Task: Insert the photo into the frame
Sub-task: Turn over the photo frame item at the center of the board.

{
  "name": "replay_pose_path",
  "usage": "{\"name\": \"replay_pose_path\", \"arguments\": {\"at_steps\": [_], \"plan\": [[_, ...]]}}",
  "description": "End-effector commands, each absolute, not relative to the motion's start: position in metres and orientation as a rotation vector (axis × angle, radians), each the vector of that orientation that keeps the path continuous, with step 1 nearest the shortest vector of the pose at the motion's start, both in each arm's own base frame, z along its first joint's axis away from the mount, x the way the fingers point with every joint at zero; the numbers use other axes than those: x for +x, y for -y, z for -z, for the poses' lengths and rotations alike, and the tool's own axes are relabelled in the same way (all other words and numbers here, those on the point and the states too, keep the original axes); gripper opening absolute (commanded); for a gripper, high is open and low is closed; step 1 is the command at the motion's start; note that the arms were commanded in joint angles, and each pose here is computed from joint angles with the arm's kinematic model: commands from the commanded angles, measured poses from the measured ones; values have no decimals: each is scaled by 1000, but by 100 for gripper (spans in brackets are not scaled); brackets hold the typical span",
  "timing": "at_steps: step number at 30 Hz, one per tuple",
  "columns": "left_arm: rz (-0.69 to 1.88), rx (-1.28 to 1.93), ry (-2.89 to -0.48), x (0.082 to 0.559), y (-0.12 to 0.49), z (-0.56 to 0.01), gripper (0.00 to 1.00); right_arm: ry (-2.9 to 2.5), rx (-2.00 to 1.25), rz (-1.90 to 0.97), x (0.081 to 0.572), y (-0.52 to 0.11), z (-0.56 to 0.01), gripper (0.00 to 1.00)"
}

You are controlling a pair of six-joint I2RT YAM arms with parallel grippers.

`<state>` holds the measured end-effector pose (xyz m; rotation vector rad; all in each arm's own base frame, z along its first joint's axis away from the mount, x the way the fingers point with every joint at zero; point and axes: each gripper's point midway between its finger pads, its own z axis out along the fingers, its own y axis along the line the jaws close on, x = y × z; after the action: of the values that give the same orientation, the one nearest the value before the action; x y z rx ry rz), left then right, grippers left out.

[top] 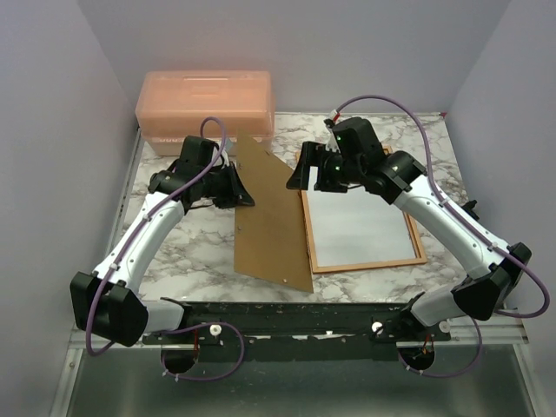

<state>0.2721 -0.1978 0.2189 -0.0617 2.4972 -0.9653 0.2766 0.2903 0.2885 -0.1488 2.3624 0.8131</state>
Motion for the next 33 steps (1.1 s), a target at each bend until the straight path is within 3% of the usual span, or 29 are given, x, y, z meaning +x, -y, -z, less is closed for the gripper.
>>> {"name": "replay_pose_path", "arguments": {"at_steps": [1,7,17,20,33], "plan": [[924,-26,-2449,275,194,-236,0,-2348,-113,-806,284,-285,-281,88],[866,-46,-2391,274,183,-254,0,-2378,-99,-850,286,-283,-264,88],[917,-30,-2062,252,169,-346,0,-2360,-21,-1077,291,-256,-236,94],[1002,15,-1958,240,174,-373,0,-2295,-18,-1152,291,-244,-239,100],[1467,233,-1676,203,199,-427,0,-1964,-172,-1578,269,-217,-288,100]]}}
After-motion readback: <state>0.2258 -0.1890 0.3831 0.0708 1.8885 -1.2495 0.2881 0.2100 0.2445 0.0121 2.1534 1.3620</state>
